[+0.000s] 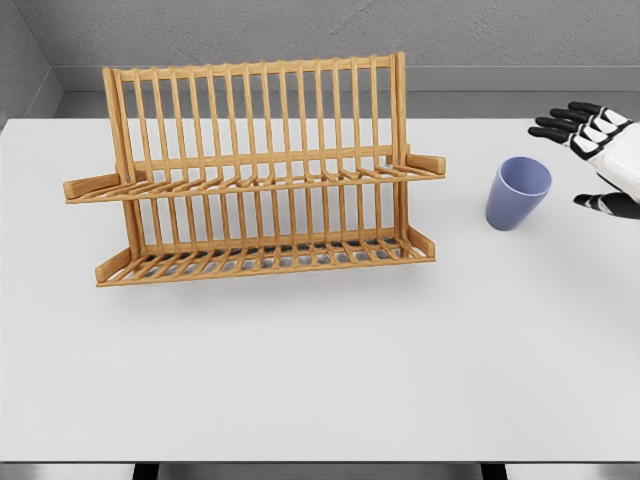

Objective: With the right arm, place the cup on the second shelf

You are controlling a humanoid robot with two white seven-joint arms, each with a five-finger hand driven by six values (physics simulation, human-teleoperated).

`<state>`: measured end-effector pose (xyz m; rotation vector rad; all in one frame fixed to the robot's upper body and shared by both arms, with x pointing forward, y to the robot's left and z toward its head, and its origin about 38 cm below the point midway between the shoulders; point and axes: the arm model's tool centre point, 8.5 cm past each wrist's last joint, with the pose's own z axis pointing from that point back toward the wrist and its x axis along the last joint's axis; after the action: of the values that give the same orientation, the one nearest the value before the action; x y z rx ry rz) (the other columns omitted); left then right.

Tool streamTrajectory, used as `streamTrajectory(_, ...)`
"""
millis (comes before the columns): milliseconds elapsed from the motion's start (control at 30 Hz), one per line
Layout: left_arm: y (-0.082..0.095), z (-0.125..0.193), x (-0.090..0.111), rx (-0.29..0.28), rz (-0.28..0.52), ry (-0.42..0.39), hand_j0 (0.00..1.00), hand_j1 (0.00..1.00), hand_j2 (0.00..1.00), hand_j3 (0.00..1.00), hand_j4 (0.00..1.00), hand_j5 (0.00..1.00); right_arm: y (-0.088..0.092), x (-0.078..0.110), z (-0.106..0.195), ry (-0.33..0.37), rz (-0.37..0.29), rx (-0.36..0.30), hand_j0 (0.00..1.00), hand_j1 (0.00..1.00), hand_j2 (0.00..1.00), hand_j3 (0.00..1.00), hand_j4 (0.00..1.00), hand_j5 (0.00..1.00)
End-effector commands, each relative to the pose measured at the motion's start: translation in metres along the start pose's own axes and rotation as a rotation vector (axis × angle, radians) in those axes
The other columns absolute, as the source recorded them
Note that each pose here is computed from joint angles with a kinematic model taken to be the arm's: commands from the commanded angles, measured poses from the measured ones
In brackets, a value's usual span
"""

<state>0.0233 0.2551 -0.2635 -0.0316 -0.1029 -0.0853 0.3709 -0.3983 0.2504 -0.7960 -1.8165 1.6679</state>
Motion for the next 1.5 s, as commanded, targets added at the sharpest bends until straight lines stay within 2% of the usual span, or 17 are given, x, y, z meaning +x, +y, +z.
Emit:
streamTrajectory(0, 0.000, 0.000, 0.000, 0.000, 0.001, 0.000, 1.00, 1.00, 1.00, 1.00, 1.00, 1.00, 0.000, 0.001, 0.000, -0.003, -0.006, -0.002, 1.00, 1.00, 1.00, 1.00, 1.00, 1.00)
streamTrajectory(200, 0.000, 0.000, 0.000, 0.000, -0.001, 0.000, 1.00, 1.00, 1.00, 1.00, 1.00, 1.00, -0.006, -0.002, 0.001, 0.000, 0.002, -0.003, 1.00, 1.00, 1.00, 1.00, 1.00, 1.00)
streamTrajectory(233, 0.000, 0.000, 0.000, 0.000, 0.001, 0.000, 1.00, 1.00, 1.00, 1.00, 1.00, 1.00, -0.001, -0.004, 0.002, 0.007, 0.004, 0.052, 1.00, 1.00, 1.00, 1.00, 1.00, 1.00)
streamTrajectory(300, 0.000, 0.000, 0.000, 0.000, 0.001, 0.000, 1.00, 1.00, 1.00, 1.00, 1.00, 1.00, 0.012, -0.011, 0.001, 0.018, 0.028, 0.351, 1.00, 1.00, 1.00, 1.00, 1.00, 1.00)
streamTrajectory(333, 0.000, 0.000, 0.000, 0.000, -0.001, 0.000, 1.00, 1.00, 1.00, 1.00, 1.00, 1.00, 0.012, -0.011, -0.003, 0.009, 0.036, 0.393, 1.00, 1.00, 1.00, 1.00, 1.00, 1.00)
streamTrajectory(467, 0.000, 0.000, 0.000, 0.000, 0.001, 0.000, 1.00, 1.00, 1.00, 1.00, 1.00, 1.00, 0.018, -0.021, -0.038, -0.012, 0.033, 0.410, 1.00, 1.00, 1.00, 1.00, 1.00, 1.00)
streamTrajectory(533, 0.000, 0.000, 0.000, 0.000, 0.001, 0.000, 1.00, 1.00, 1.00, 1.00, 1.00, 1.00, 0.026, -0.021, -0.045, -0.020, 0.035, 0.544, 1.00, 1.00, 1.00, 1.00, 1.00, 1.00)
streamTrajectory(567, 0.000, 0.000, 0.000, 0.000, -0.001, 0.000, 1.00, 1.00, 1.00, 1.00, 1.00, 1.00, 0.026, -0.022, -0.048, -0.022, 0.042, 0.586, 1.00, 1.00, 1.00, 1.00, 1.00, 1.00)
streamTrajectory(700, 0.000, 0.000, 0.000, 0.000, 0.001, 0.000, 1.00, 1.00, 1.00, 1.00, 1.00, 1.00, 0.039, -0.030, -0.060, -0.016, 0.024, 0.658, 1.00, 1.00, 1.00, 1.00, 1.00, 1.00)
streamTrajectory(833, 0.000, 0.000, 0.000, 0.000, 0.001, 0.000, 1.00, 1.00, 1.00, 1.00, 1.00, 1.00, 0.041, -0.036, -0.079, -0.013, 0.021, 0.673, 1.00, 1.00, 1.00, 1.00, 1.00, 1.00)
streamTrajectory(1033, 0.000, 0.000, 0.000, 0.000, -0.001, 0.000, 1.00, 1.00, 1.00, 1.00, 1.00, 1.00, 0.023, -0.052, -0.081, 0.030, 0.040, 0.652, 1.00, 1.00, 1.00, 1.00, 1.00, 1.00)
streamTrajectory(1200, 0.000, 0.000, 0.000, 0.000, 0.001, 0.000, 1.00, 1.00, 1.00, 1.00, 1.00, 1.00, 0.022, -0.058, -0.086, 0.050, 0.030, 0.643, 1.00, 1.00, 1.00, 1.00, 1.00, 1.00)
streamTrajectory(1300, 0.000, 0.000, 0.000, 0.000, 0.001, 0.000, 1.00, 1.00, 1.00, 1.00, 1.00, 1.00, 0.017, -0.058, -0.091, 0.047, 0.037, 0.629, 1.00, 1.00, 1.00, 1.00, 1.00, 1.00)
streamTrajectory(1467, 0.000, 0.000, 0.000, 0.000, 0.001, 0.000, 1.00, 1.00, 1.00, 1.00, 1.00, 1.00, 0.021, -0.058, -0.104, 0.043, 0.018, 0.618, 1.00, 1.00, 1.00, 1.00, 1.00, 1.00)
